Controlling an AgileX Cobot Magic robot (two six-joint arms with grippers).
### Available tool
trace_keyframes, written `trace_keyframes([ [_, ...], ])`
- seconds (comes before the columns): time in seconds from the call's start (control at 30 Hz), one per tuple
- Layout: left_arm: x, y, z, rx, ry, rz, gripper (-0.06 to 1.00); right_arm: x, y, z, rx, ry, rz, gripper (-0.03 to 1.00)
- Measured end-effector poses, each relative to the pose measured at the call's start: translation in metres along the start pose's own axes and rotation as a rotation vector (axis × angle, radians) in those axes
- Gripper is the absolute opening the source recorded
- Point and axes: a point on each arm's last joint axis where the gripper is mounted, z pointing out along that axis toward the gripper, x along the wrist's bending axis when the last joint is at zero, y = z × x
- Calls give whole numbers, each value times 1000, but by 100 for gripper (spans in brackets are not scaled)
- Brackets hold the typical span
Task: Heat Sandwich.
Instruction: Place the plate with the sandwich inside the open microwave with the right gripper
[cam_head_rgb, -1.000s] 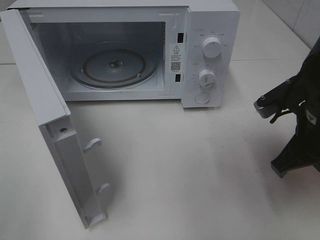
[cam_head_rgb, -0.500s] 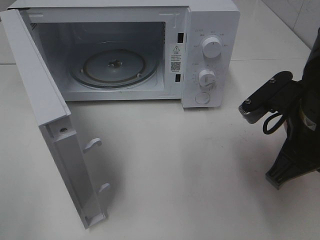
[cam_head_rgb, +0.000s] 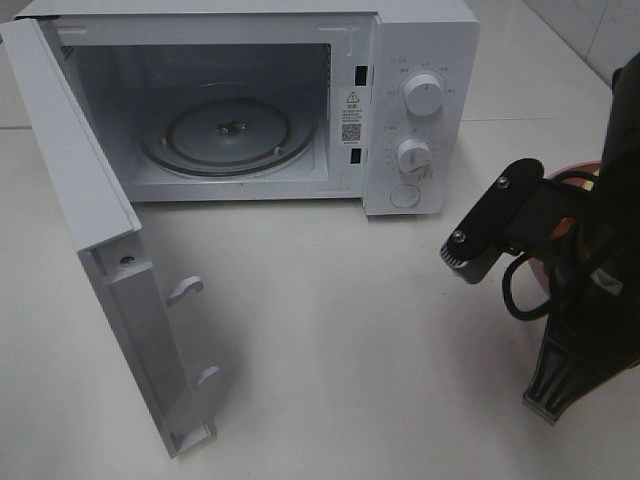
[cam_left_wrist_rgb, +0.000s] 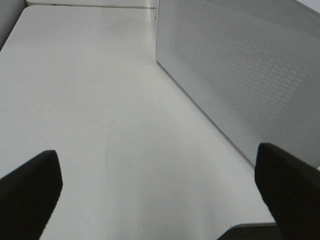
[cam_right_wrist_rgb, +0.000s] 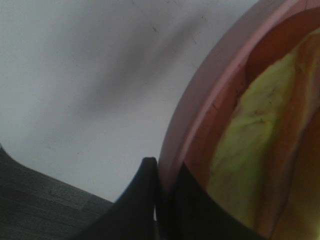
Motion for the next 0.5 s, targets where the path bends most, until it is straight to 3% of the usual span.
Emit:
trace_keyframes([
  [0.5, 0, 0, 0, 0, 0, 0, 99, 31, -2, -16, -69, -5, -289, 4],
])
